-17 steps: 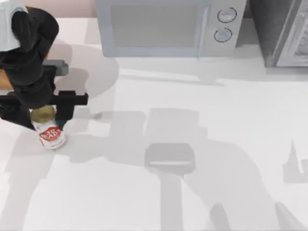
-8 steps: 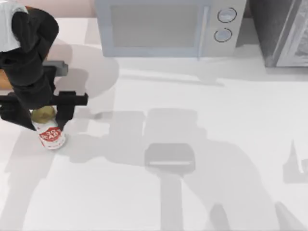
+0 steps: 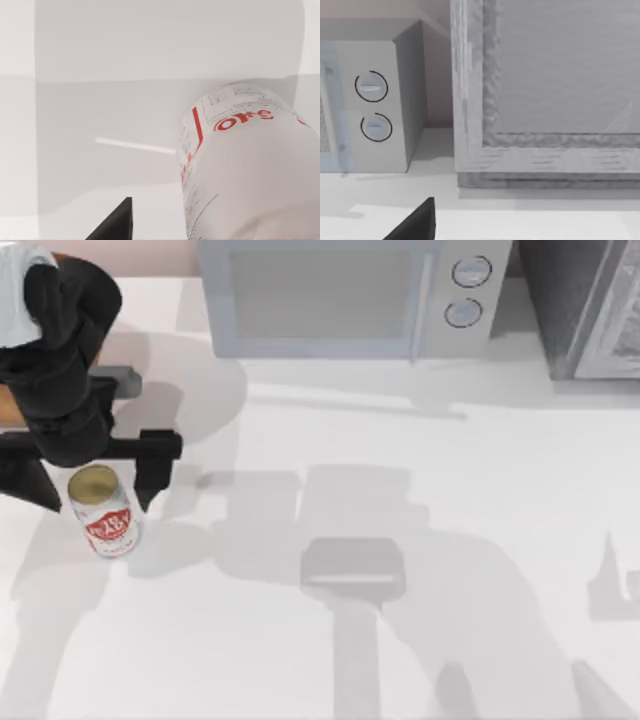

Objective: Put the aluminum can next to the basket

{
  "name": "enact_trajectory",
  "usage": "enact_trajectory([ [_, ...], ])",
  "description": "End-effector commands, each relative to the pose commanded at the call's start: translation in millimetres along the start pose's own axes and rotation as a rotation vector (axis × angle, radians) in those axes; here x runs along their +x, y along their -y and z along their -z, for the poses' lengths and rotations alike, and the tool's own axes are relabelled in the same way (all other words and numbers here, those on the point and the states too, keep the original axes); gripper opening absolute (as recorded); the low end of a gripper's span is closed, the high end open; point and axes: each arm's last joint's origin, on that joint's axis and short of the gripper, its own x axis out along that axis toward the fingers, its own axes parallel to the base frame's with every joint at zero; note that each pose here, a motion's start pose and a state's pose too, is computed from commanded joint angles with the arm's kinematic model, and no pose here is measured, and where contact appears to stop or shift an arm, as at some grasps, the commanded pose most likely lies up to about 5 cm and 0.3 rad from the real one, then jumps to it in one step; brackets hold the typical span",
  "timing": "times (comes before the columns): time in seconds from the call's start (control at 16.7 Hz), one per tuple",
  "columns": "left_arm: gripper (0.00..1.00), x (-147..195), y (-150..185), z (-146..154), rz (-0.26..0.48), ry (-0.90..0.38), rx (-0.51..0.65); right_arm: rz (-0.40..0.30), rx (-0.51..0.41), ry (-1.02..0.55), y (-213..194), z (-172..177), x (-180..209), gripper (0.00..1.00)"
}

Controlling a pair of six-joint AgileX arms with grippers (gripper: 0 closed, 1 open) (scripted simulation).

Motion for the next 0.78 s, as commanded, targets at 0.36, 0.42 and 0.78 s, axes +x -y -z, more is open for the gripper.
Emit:
enact_trajectory([
  [0.36,1.0,-0.1,0.4,0.1,0.0,0.0,0.001,0.0,0.0,0.0,0.0,0.0,0.0,1.0],
  [0.42,1.0,-1.1,0.5,-0.1,0.0,0.0,0.001,0.0,0.0,0.0,0.0,0.0,0.0,1.0],
  [0.78,1.0,-33.9,0.4,-0.3,-0.001,-0.007,0.001,0.0,0.0,0.0,0.0,0.0,0.0,1.0],
])
